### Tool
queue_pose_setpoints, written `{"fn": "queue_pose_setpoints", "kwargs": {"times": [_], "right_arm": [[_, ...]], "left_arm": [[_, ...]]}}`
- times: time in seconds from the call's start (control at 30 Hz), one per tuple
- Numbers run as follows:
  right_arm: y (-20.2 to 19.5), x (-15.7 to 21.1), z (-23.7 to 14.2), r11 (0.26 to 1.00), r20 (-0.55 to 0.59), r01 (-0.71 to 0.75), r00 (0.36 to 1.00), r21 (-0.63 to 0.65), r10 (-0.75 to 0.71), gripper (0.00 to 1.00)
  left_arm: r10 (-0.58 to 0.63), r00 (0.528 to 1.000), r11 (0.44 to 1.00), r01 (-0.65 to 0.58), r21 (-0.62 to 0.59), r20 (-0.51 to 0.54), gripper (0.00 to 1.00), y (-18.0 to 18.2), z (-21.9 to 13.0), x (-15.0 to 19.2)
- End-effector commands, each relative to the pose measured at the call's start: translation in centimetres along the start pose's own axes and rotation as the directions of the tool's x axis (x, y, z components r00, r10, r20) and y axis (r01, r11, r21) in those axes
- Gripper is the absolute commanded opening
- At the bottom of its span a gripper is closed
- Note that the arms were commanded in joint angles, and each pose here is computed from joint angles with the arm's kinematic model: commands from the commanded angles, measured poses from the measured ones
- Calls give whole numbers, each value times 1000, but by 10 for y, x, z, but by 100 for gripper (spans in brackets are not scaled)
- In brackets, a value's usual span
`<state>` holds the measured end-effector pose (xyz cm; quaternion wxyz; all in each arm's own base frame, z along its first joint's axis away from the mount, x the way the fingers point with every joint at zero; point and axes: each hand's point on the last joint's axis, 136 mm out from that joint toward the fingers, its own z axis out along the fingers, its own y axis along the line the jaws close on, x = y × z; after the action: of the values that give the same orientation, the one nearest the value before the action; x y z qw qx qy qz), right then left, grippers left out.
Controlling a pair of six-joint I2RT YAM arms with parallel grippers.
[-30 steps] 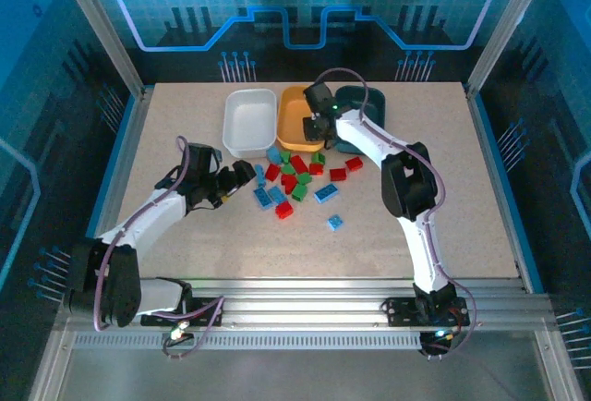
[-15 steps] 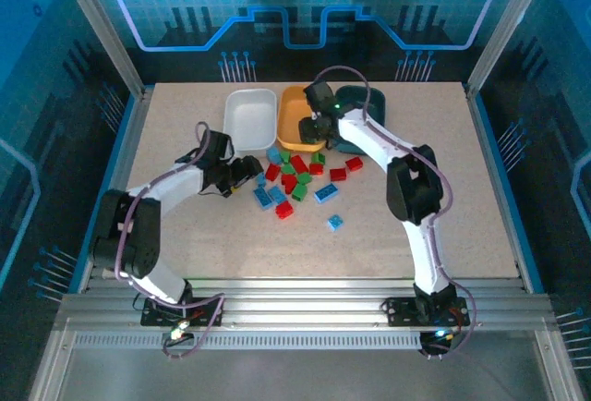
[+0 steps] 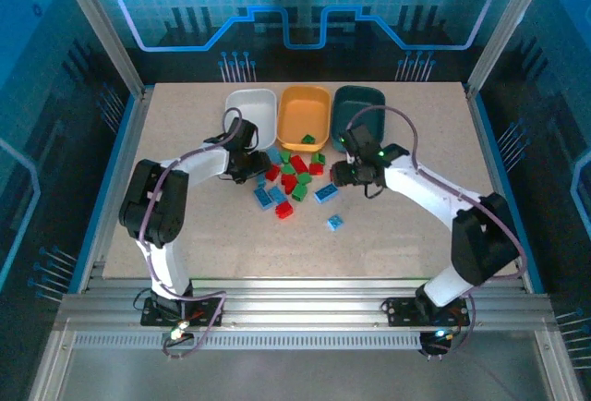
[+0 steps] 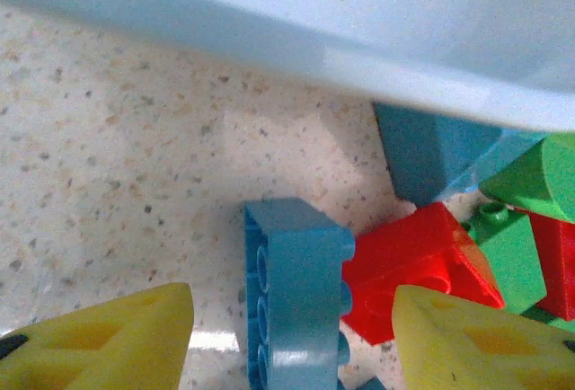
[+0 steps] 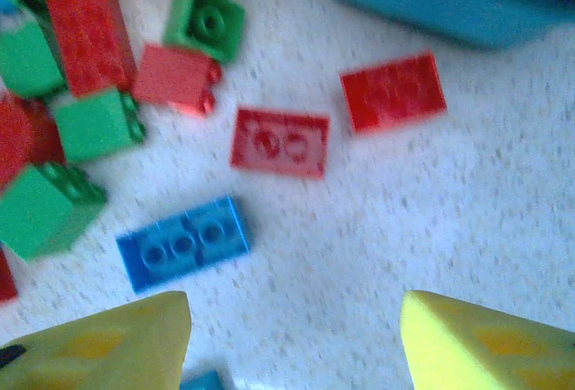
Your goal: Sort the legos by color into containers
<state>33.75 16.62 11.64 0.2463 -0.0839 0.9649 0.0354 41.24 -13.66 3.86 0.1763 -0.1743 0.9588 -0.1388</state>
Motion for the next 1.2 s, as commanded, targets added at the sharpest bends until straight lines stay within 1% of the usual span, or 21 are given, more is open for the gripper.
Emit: {"fn": "queue_pose_setpoints", "kwargs": {"times": [0.0,0.07,0.23,0.3,0.37,0.43,0.5,0.57,0.7,0.77,0.83,0.93,1.07,1.17], "right_arm": [[-9,6,-15,1000,35,-12,999,12,11,64],[-15,10,-18,1000,36,-25,999,15,24,64],[-24,9,-24,999,49,-50,998,20,49,64],[-29,7,-27,997,64,-66,996,30,64,63],[-36,5,-29,994,85,-98,992,46,94,63],[-44,3,-32,988,111,-140,985,61,133,61],[-54,2,-34,975,141,-207,971,75,195,60],[-63,2,-37,958,176,-280,948,65,266,61],[-85,0,-38,909,217,-414,893,53,394,65],[-94,0,-35,889,206,-455,875,46,438,65],[-98,-2,-31,874,184,-485,863,37,471,65],[-100,-2,-29,863,168,-504,854,29,493,64],[-102,5,-30,849,153,-527,843,35,516,65],[-101,7,-28,852,128,-522,848,34,515,69]], "left_arm": [[24,1000,999,-24,-46,-9,56,6,8,-3],[25,1000,998,-26,-57,-18,54,8,13,-2],[37,999,996,-39,-79,-28,40,16,18,3],[45,999,995,-48,-90,-29,33,20,16,5],[57,998,994,-58,-98,-17,24,23,9,6],[71,997,992,-71,-101,-2,17,23,-1,5],[80,997,992,-78,-101,22,9,23,-16,3],[90,994,993,-84,-87,60,4,19,-39,-2],[112,982,993,-108,-38,154,2,3,-86,-18],[117,977,993,-116,-16,180,1,-6,-100,-29],[112,974,993,-115,4,197,0,-13,-104,-43],[76,978,995,-87,51,192,0,-24,-95,-69],[23,986,996,-37,84,164,1,-33,-60,-110],[-4,992,994,-9,105,123,1,-38,-32,-134]]}}
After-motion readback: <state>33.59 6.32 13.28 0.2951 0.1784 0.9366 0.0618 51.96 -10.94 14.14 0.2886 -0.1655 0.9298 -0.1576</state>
